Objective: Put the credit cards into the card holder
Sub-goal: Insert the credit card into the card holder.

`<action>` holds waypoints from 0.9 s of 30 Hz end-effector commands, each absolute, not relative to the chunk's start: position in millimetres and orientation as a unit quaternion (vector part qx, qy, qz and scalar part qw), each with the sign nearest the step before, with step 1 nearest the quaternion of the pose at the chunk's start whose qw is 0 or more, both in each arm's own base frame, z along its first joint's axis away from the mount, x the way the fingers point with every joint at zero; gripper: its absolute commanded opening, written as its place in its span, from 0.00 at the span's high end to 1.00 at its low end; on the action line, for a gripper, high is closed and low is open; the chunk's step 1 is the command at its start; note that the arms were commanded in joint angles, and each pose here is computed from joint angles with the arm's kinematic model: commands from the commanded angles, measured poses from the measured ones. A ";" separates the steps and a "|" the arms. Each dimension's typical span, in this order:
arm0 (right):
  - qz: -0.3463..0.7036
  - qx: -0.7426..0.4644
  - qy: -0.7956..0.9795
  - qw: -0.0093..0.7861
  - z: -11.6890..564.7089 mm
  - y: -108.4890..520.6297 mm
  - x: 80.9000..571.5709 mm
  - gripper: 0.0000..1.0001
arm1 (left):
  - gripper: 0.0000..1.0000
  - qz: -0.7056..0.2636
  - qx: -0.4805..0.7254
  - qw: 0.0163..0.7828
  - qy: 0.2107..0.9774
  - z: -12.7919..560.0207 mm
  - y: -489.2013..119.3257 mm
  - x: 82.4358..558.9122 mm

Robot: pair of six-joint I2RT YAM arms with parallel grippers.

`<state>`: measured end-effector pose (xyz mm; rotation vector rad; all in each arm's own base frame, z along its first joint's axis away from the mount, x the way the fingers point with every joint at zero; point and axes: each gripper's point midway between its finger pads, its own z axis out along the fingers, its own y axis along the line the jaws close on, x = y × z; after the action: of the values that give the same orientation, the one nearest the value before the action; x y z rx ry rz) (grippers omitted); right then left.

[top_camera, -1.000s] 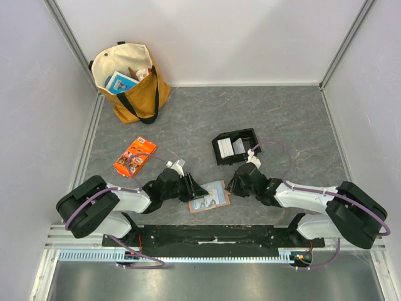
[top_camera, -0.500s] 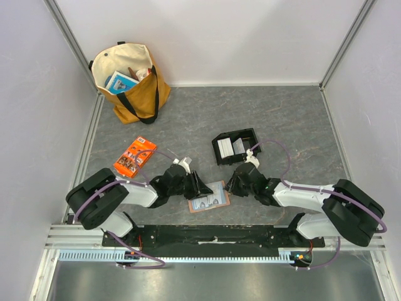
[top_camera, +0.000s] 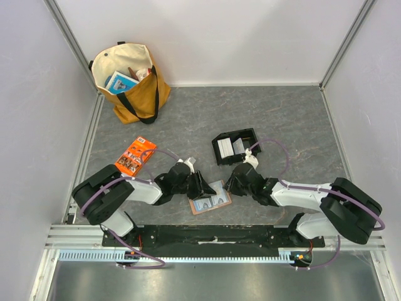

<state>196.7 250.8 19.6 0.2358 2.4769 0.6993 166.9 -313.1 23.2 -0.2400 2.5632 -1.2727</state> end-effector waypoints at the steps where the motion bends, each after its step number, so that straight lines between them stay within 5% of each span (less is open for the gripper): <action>1: 0.244 0.065 0.942 0.223 -1.1 254.8 169.8 0.73 | 0.63 -0.420 -0.089 0.097 0.898 9.2 -324.0 156.8; 4: 0.243 0.066 0.942 0.223 -0.7 254.8 169.6 0.73 | 0.74 -0.426 -0.086 0.087 0.896 9.1 -330.7 157.6; 9: 0.235 0.068 0.943 0.224 -0.6 251.7 169.6 0.75 | 0.76 -0.415 -0.089 0.088 0.901 4.4 -325.5 156.1; 27: 0.235 0.049 0.912 0.333 67.9 248.0 205.0 0.68 | 0.53 -0.294 0.010 0.159 0.943 26.8 -286.7 167.1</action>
<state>193.9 236.2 39.7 0.1711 2.4561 0.5641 165.5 -308.6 29.9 -0.0702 2.6796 -1.0240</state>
